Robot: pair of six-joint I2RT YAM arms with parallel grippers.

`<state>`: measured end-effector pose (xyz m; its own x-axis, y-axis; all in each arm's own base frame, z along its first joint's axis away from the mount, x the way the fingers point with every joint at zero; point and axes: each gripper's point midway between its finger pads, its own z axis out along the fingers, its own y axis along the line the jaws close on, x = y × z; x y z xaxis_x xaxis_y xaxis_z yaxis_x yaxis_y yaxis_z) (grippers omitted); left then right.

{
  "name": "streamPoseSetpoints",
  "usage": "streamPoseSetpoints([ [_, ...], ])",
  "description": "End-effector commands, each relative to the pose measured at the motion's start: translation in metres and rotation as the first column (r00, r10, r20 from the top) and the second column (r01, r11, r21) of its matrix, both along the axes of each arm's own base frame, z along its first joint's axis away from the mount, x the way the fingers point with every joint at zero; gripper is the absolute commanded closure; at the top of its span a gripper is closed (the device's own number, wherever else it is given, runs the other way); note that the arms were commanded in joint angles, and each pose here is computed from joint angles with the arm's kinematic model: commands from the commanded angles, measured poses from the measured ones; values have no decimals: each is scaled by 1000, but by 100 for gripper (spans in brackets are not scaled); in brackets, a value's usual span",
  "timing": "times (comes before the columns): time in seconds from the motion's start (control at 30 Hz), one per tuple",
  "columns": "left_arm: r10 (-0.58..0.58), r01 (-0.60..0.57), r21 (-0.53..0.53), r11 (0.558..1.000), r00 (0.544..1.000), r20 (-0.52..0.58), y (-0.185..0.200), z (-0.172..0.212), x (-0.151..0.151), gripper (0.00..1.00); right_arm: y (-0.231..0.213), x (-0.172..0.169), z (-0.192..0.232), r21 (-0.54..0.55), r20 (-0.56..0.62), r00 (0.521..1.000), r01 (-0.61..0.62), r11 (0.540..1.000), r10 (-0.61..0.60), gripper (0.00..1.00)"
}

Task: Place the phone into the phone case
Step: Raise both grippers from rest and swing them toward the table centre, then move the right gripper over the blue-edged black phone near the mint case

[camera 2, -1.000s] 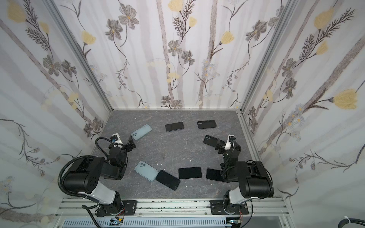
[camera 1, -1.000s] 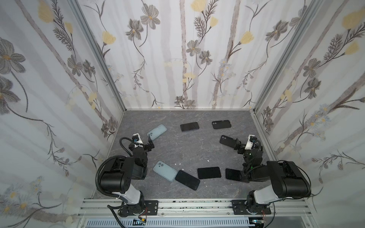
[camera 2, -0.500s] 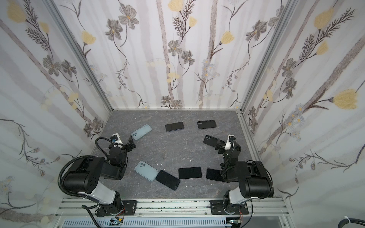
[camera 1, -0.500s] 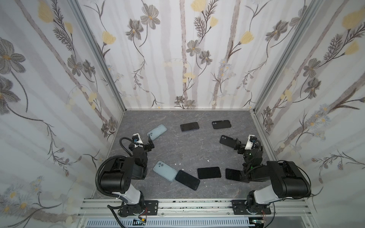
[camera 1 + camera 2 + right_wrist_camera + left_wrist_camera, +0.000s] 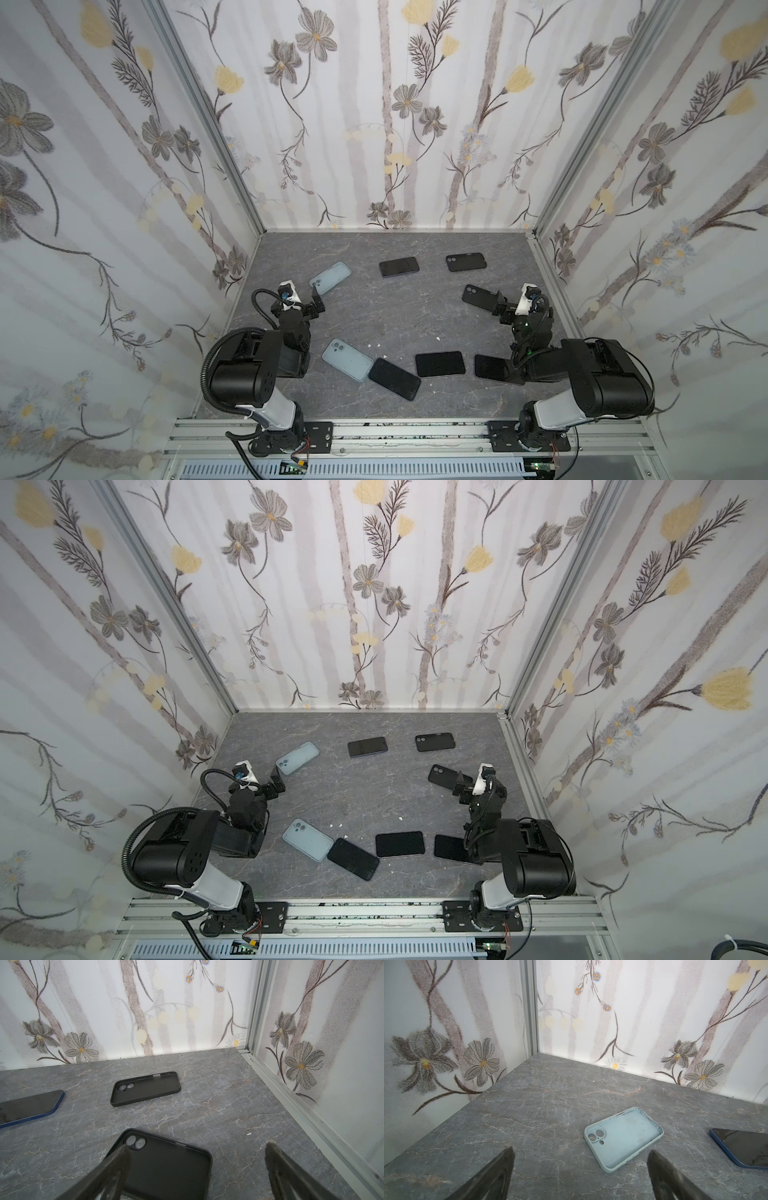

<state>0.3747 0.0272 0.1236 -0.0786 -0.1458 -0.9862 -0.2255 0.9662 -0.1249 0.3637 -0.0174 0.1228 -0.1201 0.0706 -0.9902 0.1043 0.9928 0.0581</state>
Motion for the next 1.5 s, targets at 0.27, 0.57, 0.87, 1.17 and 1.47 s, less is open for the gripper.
streamPoseSetpoints([
  [0.27,13,-12,-2,1000,999,36,3,16,1,0,1,-3,30,-14,90,996,1,1000,1,0],
  [0.57,-90,94,-31,995,989,119,-18,126,15,0,55,0,94,-65,63,988,-139,988,143,3],
  [0.87,-340,347,-70,935,935,103,-103,215,-9,1,145,-30,147,18,-48,885,-463,886,464,9],
  [1.17,-466,417,-250,874,864,-189,-154,188,-59,5,277,-141,144,83,-250,445,-875,477,860,8],
  [1.47,-465,258,-437,862,746,-477,-146,106,-114,5,336,-239,91,174,-417,141,-957,231,898,9],
])
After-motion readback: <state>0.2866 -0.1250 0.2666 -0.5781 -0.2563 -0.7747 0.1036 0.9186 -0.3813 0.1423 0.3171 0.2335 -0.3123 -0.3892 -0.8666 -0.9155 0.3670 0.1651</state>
